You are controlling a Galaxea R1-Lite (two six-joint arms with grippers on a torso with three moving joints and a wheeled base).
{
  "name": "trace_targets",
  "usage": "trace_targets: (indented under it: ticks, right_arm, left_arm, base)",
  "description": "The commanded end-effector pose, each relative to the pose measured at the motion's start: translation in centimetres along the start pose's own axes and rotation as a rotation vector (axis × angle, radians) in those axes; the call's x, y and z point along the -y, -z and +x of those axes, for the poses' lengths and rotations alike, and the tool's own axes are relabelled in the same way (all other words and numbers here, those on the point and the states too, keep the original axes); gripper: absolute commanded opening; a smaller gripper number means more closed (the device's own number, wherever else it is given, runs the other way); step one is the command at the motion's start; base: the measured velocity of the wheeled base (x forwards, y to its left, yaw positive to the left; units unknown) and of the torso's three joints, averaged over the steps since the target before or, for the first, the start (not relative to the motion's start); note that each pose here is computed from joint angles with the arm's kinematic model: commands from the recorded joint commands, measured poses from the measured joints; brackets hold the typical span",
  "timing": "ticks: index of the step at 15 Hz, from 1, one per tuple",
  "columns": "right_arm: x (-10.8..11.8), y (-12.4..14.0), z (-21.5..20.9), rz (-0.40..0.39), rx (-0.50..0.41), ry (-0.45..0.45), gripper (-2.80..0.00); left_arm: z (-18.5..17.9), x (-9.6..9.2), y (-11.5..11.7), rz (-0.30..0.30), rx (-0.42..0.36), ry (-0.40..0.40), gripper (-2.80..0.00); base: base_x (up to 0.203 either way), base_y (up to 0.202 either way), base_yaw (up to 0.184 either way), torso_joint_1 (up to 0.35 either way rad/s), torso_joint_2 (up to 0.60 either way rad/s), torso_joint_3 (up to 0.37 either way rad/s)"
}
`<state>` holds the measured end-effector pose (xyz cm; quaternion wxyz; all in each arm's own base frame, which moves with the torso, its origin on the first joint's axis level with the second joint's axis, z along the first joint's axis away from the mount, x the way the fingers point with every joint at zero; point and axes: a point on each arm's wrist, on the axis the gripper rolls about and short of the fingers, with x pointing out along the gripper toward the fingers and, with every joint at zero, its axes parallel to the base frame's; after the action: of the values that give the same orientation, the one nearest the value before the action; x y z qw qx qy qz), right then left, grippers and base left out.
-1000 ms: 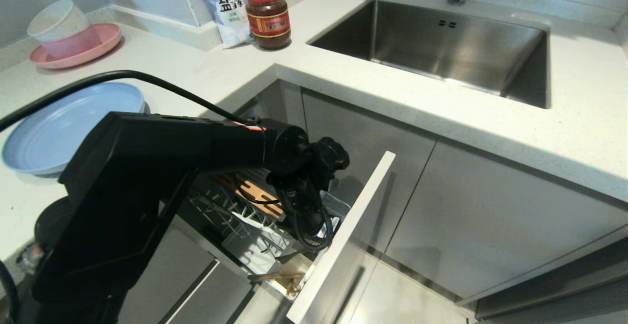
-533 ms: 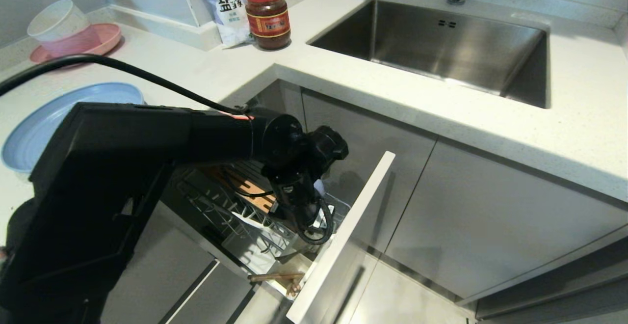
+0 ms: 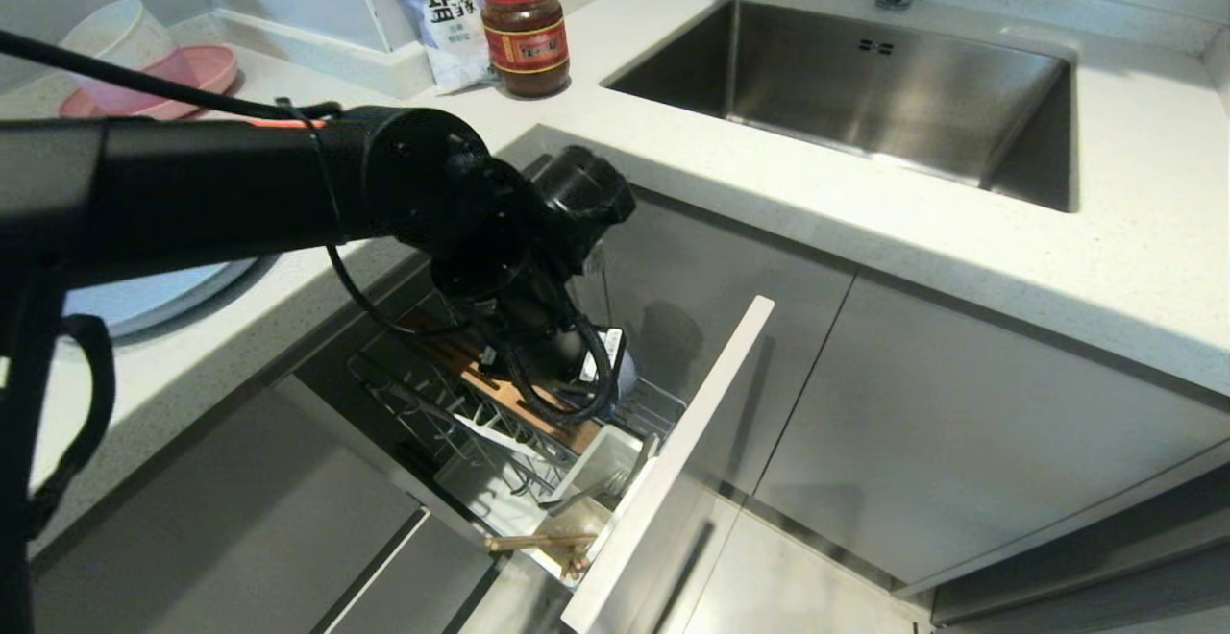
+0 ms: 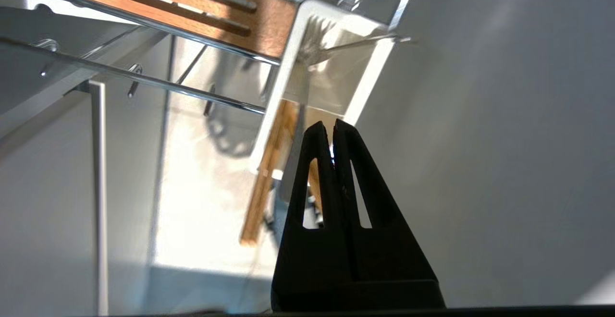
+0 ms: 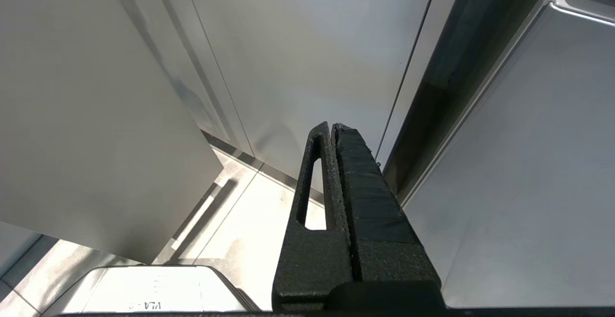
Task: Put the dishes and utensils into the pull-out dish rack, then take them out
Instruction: Pick up the plate and place it in the cupboard
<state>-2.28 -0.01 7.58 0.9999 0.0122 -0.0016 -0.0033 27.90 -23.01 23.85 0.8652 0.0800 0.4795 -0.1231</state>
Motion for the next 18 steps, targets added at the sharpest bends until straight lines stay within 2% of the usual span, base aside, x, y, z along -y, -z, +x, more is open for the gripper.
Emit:
trace_targets:
  ticks: [1,3,5,8,11,18]
  right_arm:
    - [0.0,0.0,0.0,0.000,0.003,0.001,-2.80]
    - [0.0,0.0,0.0,0.000,0.003,0.001,-2.80]
    - [0.0,0.0,0.0,0.000,0.003,0.000,-2.80]
    - [0.0,0.0,0.0,0.000,0.003,0.001,-2.80]
    - [0.0,0.0,0.0,0.000,0.003,0.001,-2.80]
    - [0.0,0.0,0.0,0.000,0.003,-0.001,-2.80]
  left_arm:
    - [-3.0,-0.2,0.3,-0.021,0.051,0.057,-2.80]
    - [-3.5,-0.1,0.3,-0.020,0.046,0.124,-2.80]
    - [-3.6,0.3,0.4,-0.015,0.016,0.232,-2.80]
    - [-3.4,0.7,0.5,-0.007,-0.032,0.347,-2.80]
    - [-3.0,1.2,0.6,-0.003,-0.056,0.371,-2.80]
    - [-1.3,3.9,1.3,-0.023,-0.117,0.387,-2.80]
  base:
    - [0.000,0.000,0.000,0.000,0.00,0.000]
    - [0.000,0.000,0.000,0.000,0.00,0.000]
    - [0.000,0.000,0.000,0.000,0.00,0.000]
    - [0.000,0.000,0.000,0.000,0.00,0.000]
    - [0.000,0.000,0.000,0.000,0.00,0.000]
    - [0.000,0.000,0.000,0.000,0.00,0.000]
